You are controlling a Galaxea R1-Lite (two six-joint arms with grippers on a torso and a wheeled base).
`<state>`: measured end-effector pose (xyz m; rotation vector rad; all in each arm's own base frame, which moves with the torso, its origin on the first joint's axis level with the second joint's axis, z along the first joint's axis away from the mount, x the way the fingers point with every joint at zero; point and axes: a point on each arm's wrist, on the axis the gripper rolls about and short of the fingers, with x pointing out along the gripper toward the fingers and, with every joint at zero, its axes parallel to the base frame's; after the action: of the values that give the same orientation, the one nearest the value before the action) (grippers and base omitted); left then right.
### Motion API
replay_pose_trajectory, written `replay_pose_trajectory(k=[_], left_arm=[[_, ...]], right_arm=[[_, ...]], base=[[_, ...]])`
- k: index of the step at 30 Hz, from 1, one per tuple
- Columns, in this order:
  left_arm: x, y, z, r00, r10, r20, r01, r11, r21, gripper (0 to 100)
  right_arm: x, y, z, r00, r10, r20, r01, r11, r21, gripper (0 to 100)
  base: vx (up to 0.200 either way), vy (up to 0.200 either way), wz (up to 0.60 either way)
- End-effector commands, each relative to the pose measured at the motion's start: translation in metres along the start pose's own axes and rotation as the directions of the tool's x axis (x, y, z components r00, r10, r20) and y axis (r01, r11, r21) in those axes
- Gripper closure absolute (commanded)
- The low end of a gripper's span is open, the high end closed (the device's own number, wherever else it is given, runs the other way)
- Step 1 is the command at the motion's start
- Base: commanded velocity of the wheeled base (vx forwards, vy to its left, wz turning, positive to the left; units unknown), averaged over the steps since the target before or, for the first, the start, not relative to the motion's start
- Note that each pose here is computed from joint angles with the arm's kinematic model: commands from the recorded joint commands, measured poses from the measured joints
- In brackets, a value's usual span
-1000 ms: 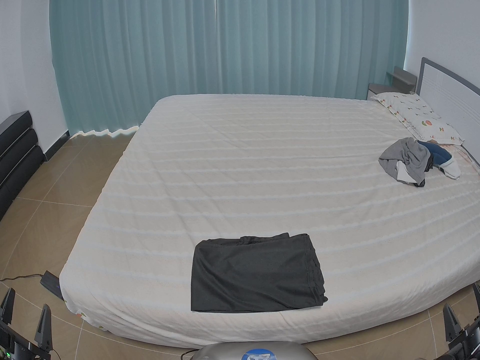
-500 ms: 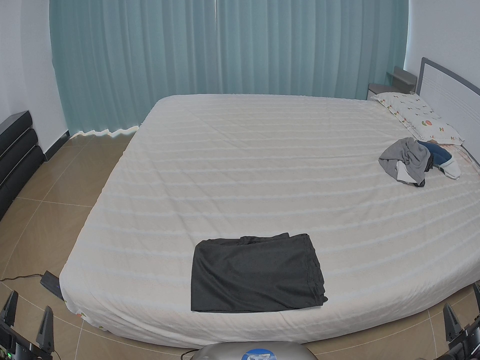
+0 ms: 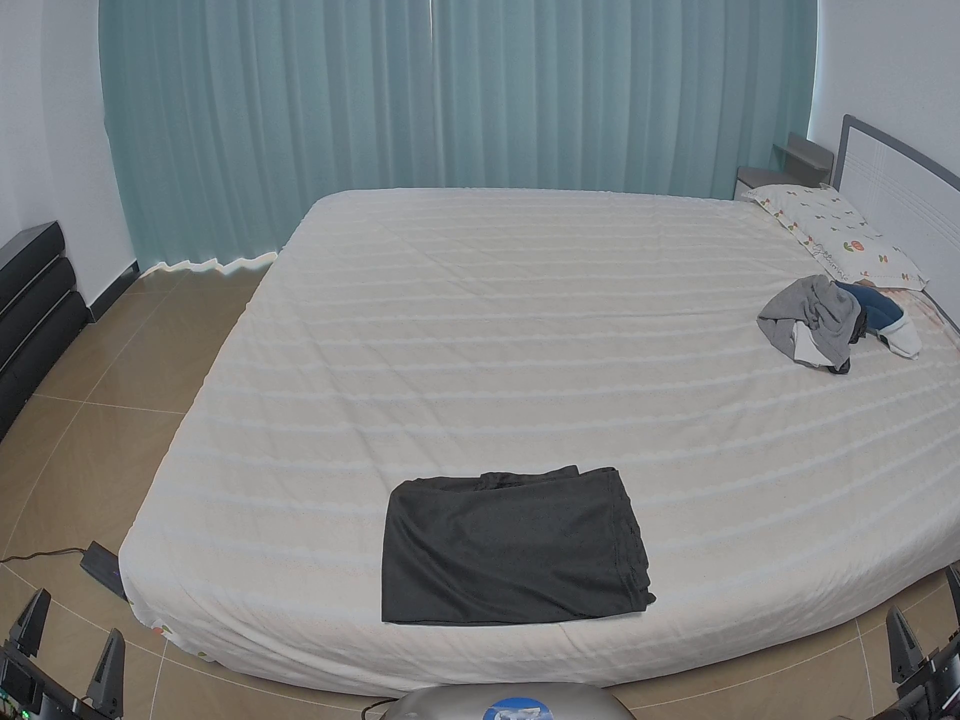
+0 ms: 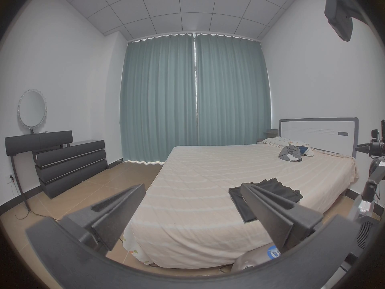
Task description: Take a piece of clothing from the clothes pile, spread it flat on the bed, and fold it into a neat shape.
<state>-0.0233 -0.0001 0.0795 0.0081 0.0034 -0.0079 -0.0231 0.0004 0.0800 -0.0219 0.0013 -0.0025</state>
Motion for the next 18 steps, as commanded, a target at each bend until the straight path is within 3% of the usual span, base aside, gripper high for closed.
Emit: replay_pose_trajectory(k=[1,18], left_arm=[[0.0003,0.0,-0.0046,1.0,0.0,-0.004,0.0,1.0,0.0,0],[0.0003,0.0,-0.0046,1.0,0.0,-0.004,0.0,1.0,0.0,0]], right_arm=[[0.0001,0.0001,-0.0043,1.0,0.0,-0.002,0.0,1.0,0.0,0],[0.0001,0.0,-0.0043,1.0,-0.005,-0.002,0.005,1.0,0.028,0]], base=[[0.0,0.0,0.0],[0.0,0.0,0.0]])
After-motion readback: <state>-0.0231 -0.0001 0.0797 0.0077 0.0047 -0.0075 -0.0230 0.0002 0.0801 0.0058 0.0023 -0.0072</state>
